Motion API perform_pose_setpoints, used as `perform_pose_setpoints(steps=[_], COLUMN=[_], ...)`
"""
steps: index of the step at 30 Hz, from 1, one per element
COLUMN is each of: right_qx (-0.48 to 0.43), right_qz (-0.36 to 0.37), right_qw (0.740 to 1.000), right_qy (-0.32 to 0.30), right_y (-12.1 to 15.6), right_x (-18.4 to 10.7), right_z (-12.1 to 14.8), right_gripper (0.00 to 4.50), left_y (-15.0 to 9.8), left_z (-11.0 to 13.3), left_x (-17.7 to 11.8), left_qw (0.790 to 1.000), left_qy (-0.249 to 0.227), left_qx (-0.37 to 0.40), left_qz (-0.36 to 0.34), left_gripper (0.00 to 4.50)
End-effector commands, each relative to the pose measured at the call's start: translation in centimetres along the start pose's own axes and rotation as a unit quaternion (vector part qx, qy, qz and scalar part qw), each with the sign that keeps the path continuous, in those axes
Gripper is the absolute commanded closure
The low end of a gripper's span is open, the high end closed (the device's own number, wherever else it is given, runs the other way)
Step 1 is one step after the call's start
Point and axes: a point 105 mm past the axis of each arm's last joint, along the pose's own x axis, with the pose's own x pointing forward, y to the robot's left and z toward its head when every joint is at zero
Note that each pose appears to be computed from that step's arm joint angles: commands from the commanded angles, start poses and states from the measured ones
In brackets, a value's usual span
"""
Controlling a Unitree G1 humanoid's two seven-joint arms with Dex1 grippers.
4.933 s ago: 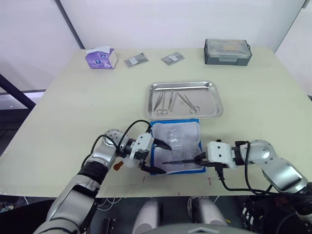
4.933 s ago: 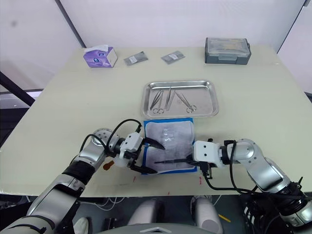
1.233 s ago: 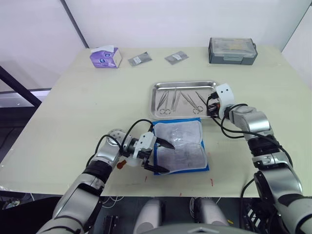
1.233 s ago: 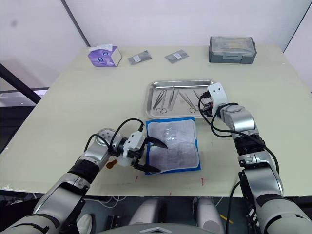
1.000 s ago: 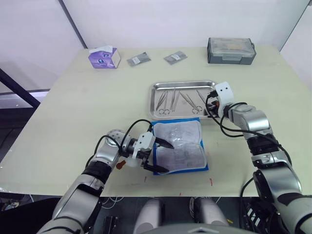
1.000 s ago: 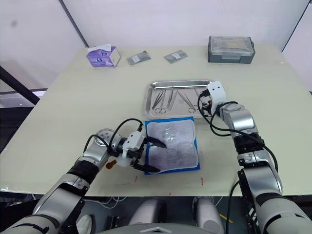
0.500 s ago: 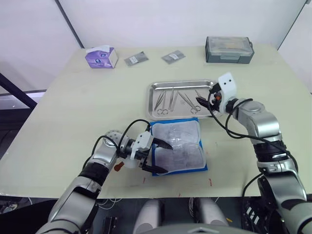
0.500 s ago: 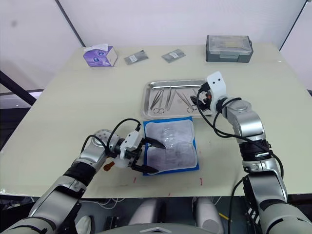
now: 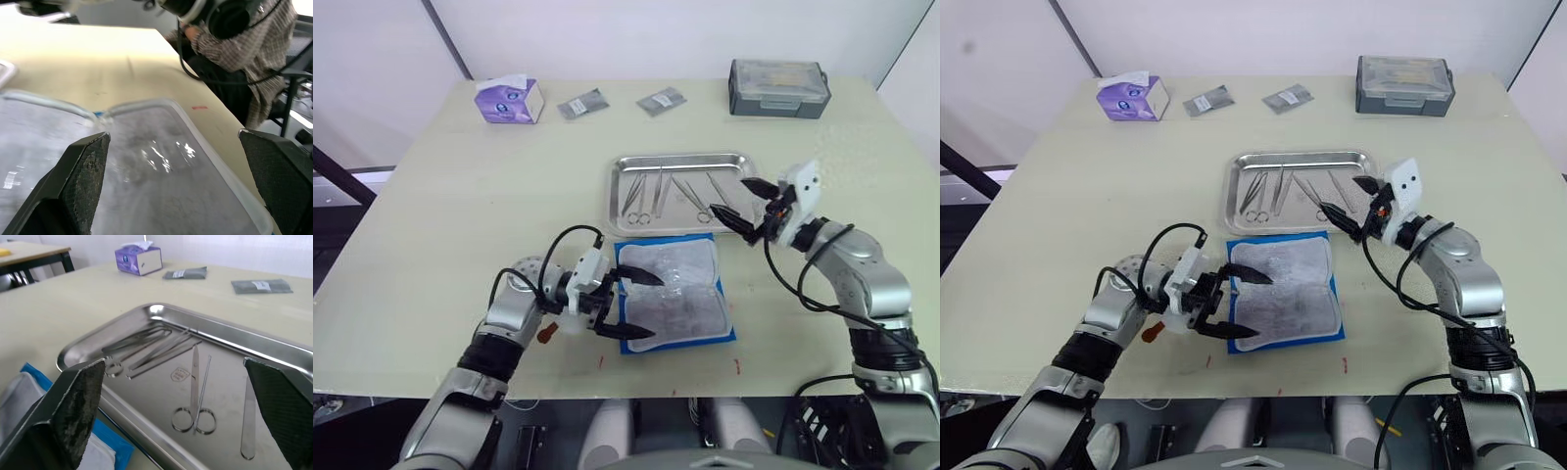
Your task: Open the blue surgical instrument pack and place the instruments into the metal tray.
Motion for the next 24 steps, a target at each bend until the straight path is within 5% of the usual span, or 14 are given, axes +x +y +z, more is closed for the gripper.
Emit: perform_pose_setpoints(steps=[1, 9, 12, 18, 24], right_qx=[-0.013, -0.028, -0.015, 0.011, 0.033], right_qz=[0.010, 0.000, 0.009, -0.010, -0.032], right_qw=[0.999, 0.998, 0.999, 1.000, 0.998], right_qy=[-0.044, -0.050, -0.032, 0.022, 0.051], right_y=[0.2, -0.1, 0.1, 0.4, 0.7], right_x=[-1.7, -3.6, -7.7, -13.2, -17.0], right_z=[1.9, 1.6, -0.1, -3.5, -5.5], right_gripper=[0.02, 0.02, 0.02, 0.02, 0.02], left_y=[0.7, 1.6, 2.0, -0.7, -4.1], left_z=[2.4, 4.1, 5.1, 4.1, 1.5], left_x=[-1.3, -2.6, -7.3, -11.9, -14.2], left_qw=[0.998, 0.992, 0.966, 0.922, 0.893], left_qy=[-0.024, -0.043, -0.039, -0.009, 0.043], left_qx=[0.025, 0.028, 0.026, -0.006, -0.046], left_qz=[0.043, 0.117, 0.255, 0.388, 0.446], left_gripper=[0.00, 0.00, 0.00, 0.00, 0.00])
